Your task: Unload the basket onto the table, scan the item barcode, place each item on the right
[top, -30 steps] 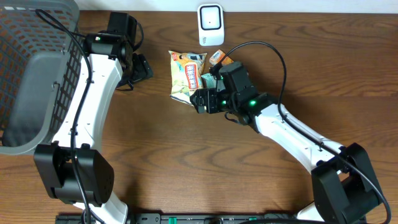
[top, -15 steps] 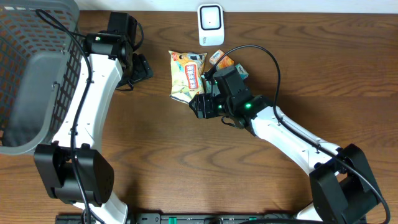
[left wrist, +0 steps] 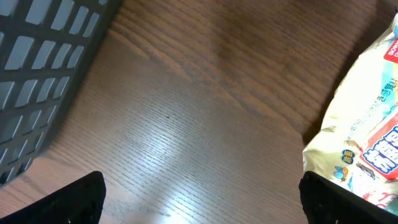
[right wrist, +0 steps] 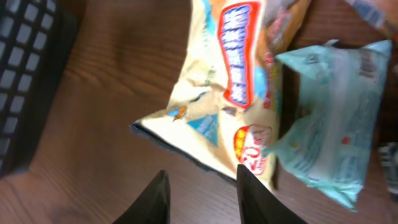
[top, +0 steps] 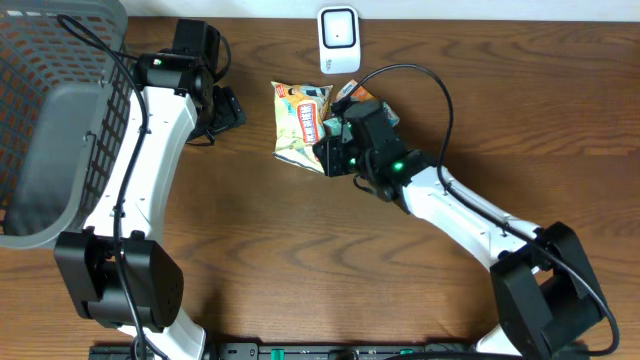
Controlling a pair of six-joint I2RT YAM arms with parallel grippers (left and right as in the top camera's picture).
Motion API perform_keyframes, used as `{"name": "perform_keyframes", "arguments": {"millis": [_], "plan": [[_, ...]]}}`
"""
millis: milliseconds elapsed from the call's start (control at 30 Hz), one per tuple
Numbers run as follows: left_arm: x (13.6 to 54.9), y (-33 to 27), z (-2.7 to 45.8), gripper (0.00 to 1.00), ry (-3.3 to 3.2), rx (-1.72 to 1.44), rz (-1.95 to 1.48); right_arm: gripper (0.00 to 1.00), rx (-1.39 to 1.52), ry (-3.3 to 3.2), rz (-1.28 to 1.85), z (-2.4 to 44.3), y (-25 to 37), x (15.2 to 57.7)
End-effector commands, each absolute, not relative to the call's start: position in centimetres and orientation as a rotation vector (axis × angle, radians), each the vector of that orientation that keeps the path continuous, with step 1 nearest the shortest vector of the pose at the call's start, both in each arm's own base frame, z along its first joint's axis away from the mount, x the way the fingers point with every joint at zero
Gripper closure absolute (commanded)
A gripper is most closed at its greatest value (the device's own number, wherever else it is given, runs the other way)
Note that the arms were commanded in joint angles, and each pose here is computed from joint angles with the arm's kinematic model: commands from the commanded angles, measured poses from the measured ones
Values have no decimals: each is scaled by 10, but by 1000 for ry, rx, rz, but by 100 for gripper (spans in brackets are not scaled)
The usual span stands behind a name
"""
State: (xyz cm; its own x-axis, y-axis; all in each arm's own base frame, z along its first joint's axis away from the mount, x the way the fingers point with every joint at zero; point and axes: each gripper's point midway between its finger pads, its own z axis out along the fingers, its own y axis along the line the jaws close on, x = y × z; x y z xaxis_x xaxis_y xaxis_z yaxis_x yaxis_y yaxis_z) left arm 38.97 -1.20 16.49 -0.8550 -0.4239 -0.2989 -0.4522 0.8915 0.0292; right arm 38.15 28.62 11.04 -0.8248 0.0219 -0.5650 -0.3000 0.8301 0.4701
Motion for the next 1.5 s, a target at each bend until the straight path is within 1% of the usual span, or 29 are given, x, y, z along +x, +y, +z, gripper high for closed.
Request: {"name": "perform_keyframes", "arguments": {"millis": [0,67,133,233,333,467,600,667,700,767,900,933,1033,1167,1367,1467], "plan": [[389,-9,168,2,2769,-638,161,60,-164,2365,809,152,280,413],[389,-9,168,2,2769,-638,161,60,-178,2357,785,164,275,426],[389,-9,168,2,2769,-638,161,60,-200,2386,748,165,272,437],[389,-9,168,2,2769,-638,161,58,-206,2510,678,142,266,452],[389,-9,168,2,2769,-638,161,55,-191,2618,639,114,262,457],[389,-9,168,2,2769,-638,161,51,-203,2710,713,81,269,451],[389,-9,168,2,2769,-638,161,51,-259,2774,678,71,266,435],[389,-9,168,2,2769,-638,161,51,-240,2802,558,61,256,433],[389,-9,168,2,2769,-638,161,50,-220,2806,434,53,243,435],[389,-9,168,2,2769,-638,161,44,-164,2814,318,42,229,436],[389,-9,168,2,2769,-638,161,43,-146,2827,267,29,220,432],[389,-9,168,2,2769,-638,161,40,-124,2823,159,26,206,433],[389,-9,168,2,2769,-638,161,38,-70,2814,-67,25,170,437],[389,-9,168,2,2769,-638,161,38,-15,2830,-199,24,138,436],[389,-9,168,2,2769,-638,161,37,61,2865,-227,33,112,438],[389,-9,168,2,2769,-638,161,37,19,2906,-99,45,125,437]]}}
